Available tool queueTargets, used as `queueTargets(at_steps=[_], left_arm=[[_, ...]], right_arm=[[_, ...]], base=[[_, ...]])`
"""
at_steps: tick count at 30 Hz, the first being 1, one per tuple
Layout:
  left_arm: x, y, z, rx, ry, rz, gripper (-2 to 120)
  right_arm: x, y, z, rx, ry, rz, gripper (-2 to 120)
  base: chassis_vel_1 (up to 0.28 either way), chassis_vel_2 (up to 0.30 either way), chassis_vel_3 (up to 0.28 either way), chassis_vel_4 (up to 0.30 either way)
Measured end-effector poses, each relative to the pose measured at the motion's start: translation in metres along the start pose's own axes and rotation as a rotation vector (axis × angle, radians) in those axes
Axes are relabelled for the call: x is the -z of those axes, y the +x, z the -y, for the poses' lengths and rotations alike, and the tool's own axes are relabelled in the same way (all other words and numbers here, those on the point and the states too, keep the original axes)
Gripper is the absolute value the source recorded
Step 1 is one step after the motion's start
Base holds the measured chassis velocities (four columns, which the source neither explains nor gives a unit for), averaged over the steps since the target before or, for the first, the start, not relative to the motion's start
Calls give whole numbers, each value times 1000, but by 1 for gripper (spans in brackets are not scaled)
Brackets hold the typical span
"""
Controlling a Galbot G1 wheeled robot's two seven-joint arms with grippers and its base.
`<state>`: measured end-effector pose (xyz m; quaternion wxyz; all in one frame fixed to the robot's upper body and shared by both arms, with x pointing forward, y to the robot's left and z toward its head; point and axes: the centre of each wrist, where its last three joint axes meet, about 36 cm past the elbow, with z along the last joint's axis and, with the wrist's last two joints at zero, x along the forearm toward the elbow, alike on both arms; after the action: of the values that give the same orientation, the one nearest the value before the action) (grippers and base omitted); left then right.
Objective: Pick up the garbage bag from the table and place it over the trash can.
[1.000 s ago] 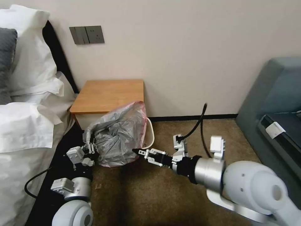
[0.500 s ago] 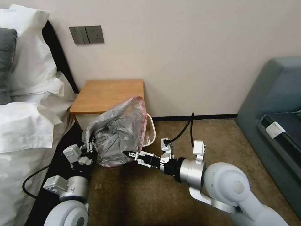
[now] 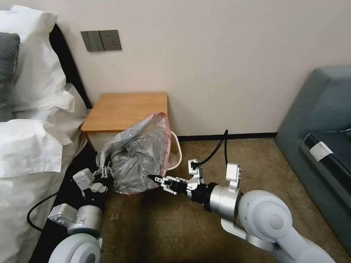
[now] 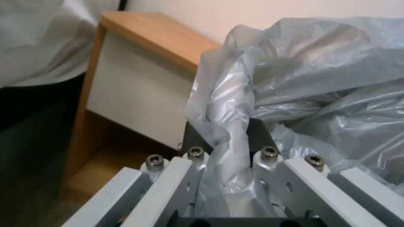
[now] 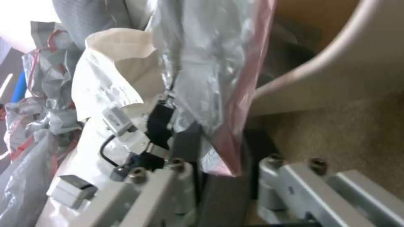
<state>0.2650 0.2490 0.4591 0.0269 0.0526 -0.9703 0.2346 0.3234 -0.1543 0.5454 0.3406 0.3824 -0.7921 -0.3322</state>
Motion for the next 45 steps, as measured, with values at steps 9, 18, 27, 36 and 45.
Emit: queueTargets(at_steps=[9, 18, 27, 36, 45], left_arm=[[-1, -4, 0, 34, 17, -3, 8], [-2, -7, -2, 47, 26, -5, 8], [1, -4, -2, 43, 33, -2, 8], [3, -2, -1, 33, 37, -1, 8], [3, -4, -4, 9, 26, 3, 8]], right_arm=[[-8, 9, -10, 25, -3, 1, 0], [-38, 18, -15, 13, -41, -42, 0], [-51, 7, 2, -53, -17, -48, 0], [-35, 10, 22, -118, 49, -4, 12], [-28, 44, 42, -121, 226, 51, 45]], base=[[0, 0, 0, 0], [0, 0, 0, 0], [0, 0, 0, 0], [0, 0, 0, 0], [0, 0, 0, 0]])
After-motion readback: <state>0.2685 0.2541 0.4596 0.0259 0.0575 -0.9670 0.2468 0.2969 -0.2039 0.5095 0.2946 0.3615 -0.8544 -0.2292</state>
